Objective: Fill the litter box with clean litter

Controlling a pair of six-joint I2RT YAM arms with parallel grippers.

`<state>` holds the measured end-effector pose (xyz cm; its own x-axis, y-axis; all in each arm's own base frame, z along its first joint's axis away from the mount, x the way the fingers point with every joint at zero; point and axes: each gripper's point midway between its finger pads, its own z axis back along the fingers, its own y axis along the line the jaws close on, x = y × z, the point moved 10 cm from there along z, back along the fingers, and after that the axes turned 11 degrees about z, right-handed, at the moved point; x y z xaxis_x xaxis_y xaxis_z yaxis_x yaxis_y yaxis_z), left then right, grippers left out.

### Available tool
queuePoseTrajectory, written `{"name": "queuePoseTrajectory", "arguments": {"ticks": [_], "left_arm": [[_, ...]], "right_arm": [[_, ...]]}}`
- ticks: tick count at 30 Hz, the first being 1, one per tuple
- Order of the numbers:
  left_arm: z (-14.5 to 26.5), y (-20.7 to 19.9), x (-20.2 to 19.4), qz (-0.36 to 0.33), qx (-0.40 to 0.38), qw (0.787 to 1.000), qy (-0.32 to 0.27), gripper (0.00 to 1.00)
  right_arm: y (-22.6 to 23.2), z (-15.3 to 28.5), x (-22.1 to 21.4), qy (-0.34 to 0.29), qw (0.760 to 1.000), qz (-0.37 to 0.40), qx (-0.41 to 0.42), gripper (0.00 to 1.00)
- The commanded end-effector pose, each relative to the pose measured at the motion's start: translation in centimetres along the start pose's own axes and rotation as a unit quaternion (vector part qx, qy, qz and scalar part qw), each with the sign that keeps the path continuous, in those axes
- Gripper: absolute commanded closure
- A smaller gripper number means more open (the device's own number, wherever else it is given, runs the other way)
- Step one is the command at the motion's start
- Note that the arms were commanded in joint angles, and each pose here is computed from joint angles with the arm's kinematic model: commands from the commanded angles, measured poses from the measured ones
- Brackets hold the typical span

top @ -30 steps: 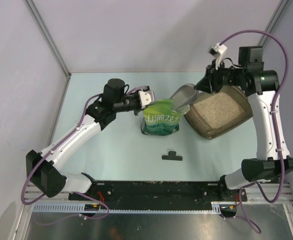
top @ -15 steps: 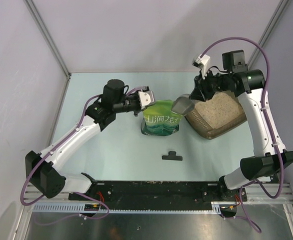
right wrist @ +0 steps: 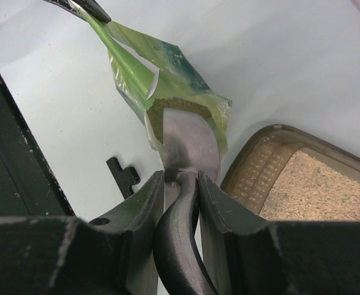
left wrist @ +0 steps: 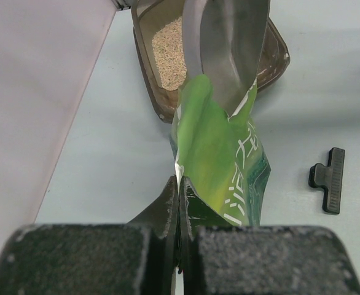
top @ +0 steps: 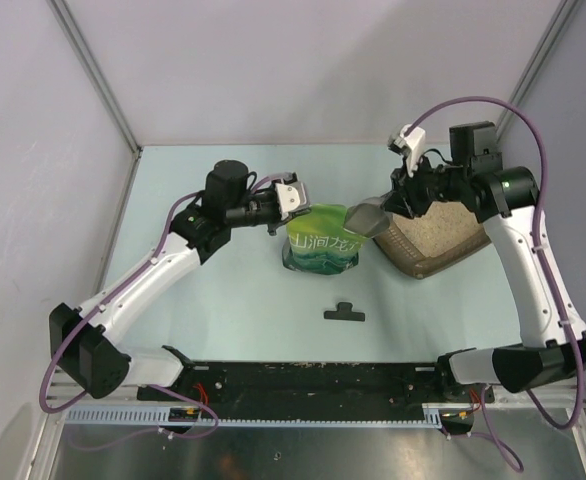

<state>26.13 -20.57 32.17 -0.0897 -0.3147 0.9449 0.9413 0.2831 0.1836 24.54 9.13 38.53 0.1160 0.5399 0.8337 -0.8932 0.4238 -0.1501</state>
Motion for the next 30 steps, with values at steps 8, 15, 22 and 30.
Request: {"name": "queuePoseTrajectory", "arguments": {"ticks": [8, 15, 22, 30], "left_arm": [[2.0, 0.1, 4.1, -0.046, 0.027, 0.996, -0.078, 1.00], [2.2, -0.3, 3.9, -0.036, 0.019, 0.996, -0.080, 1.00], [2.0, 0.0, 4.3, -0.029, 0.028, 0.996, -0.082, 1.00], [1.8, -0.1, 5.1, -0.013, 0.030, 0.995, -0.094, 1.00]], "right_arm": [[-0.3, -0.1, 0.6, 0.033, 0.998, 0.057, 0.004, 1.00], [-1.3, -4.4, 1.6, 0.084, 0.993, 0.001, -0.087, 1.00], [-1.2, -5.5, 2.8, 0.076, 0.956, -0.215, -0.186, 1.00], [-1.5, -6.8, 0.7, 0.118, 0.877, -0.341, -0.317, 1.00]]}}
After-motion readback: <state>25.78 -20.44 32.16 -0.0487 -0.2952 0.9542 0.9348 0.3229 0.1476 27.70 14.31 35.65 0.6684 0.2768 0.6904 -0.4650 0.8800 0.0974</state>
